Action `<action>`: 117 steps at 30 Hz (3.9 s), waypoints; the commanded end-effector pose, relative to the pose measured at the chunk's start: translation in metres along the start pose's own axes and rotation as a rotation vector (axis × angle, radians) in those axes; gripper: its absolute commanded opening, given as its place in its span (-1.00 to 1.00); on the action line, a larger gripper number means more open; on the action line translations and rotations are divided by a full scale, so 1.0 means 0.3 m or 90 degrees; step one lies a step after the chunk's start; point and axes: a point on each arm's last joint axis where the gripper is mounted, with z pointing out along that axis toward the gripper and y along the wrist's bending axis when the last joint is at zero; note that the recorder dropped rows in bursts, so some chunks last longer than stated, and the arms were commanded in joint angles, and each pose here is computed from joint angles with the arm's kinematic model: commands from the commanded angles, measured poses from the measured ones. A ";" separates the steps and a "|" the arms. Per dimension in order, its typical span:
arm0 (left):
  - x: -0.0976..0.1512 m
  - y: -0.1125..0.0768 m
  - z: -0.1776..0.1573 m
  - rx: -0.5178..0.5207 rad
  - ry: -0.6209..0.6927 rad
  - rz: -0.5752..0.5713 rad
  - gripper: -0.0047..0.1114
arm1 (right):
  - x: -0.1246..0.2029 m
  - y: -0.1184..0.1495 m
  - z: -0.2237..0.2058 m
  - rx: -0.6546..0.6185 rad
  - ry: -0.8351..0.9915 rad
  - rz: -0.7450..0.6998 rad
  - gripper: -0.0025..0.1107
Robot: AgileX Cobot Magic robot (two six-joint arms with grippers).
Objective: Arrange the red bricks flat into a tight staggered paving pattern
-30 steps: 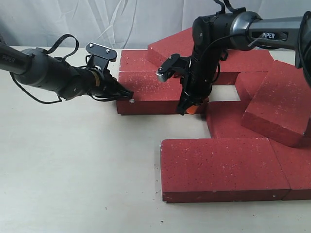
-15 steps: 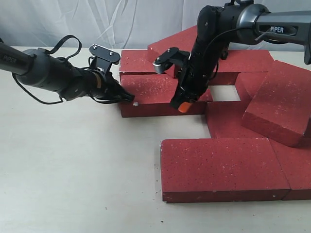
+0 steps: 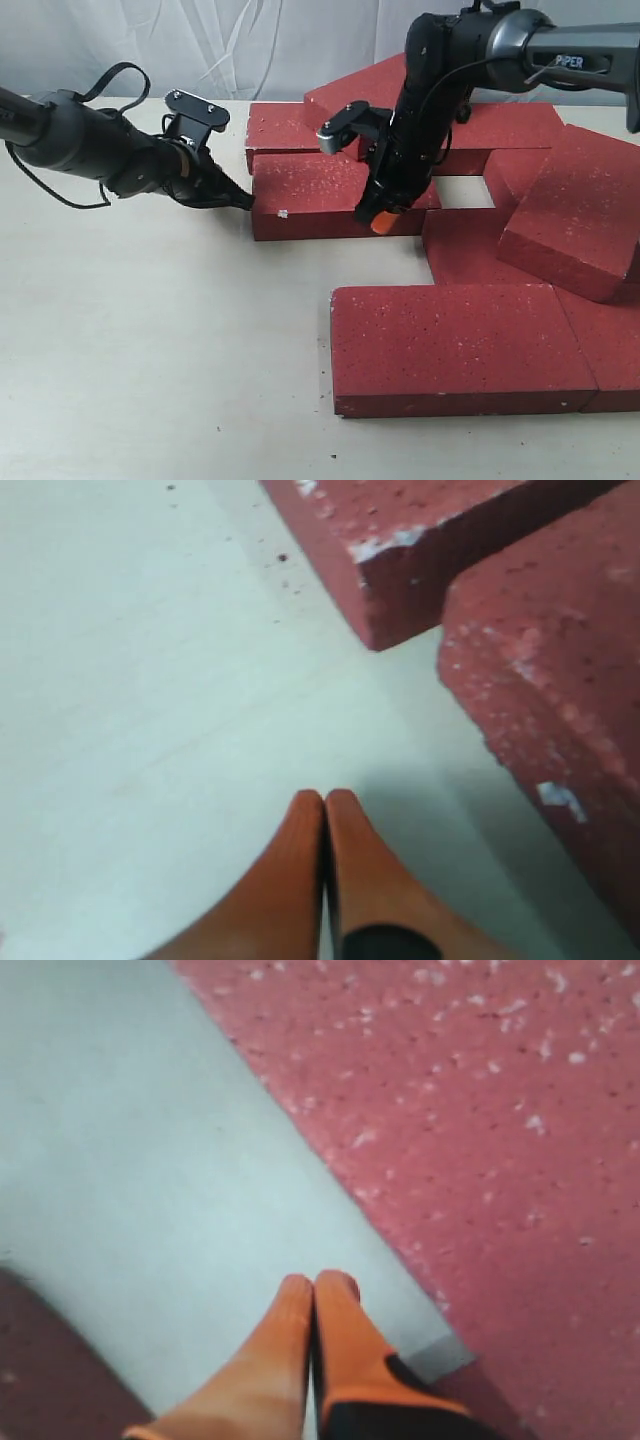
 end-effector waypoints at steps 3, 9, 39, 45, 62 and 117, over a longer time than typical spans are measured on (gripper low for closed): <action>-0.015 -0.008 -0.028 -0.019 0.033 -0.003 -0.92 | 0.093 0.024 -0.060 -0.030 -0.001 0.012 -0.93; -0.072 -0.028 -0.037 -0.033 0.048 -0.023 -0.92 | 0.247 -0.068 -0.248 0.070 -0.151 0.130 -0.93; -0.145 -0.159 0.007 0.015 0.015 -0.071 -0.92 | 0.300 -0.119 -0.295 0.117 -0.222 0.193 -0.93; -0.154 -0.189 0.005 0.029 -0.002 -0.062 -0.92 | 0.299 -0.118 -0.293 0.114 -0.223 0.196 -0.93; -0.131 -0.215 0.060 0.041 -0.002 -0.072 -0.92 | 0.298 -0.120 -0.294 0.117 -0.226 0.196 -0.93; -0.137 -0.350 0.124 0.075 -0.011 -0.031 -0.92 | 0.296 -0.121 -0.293 0.117 -0.231 0.199 -0.93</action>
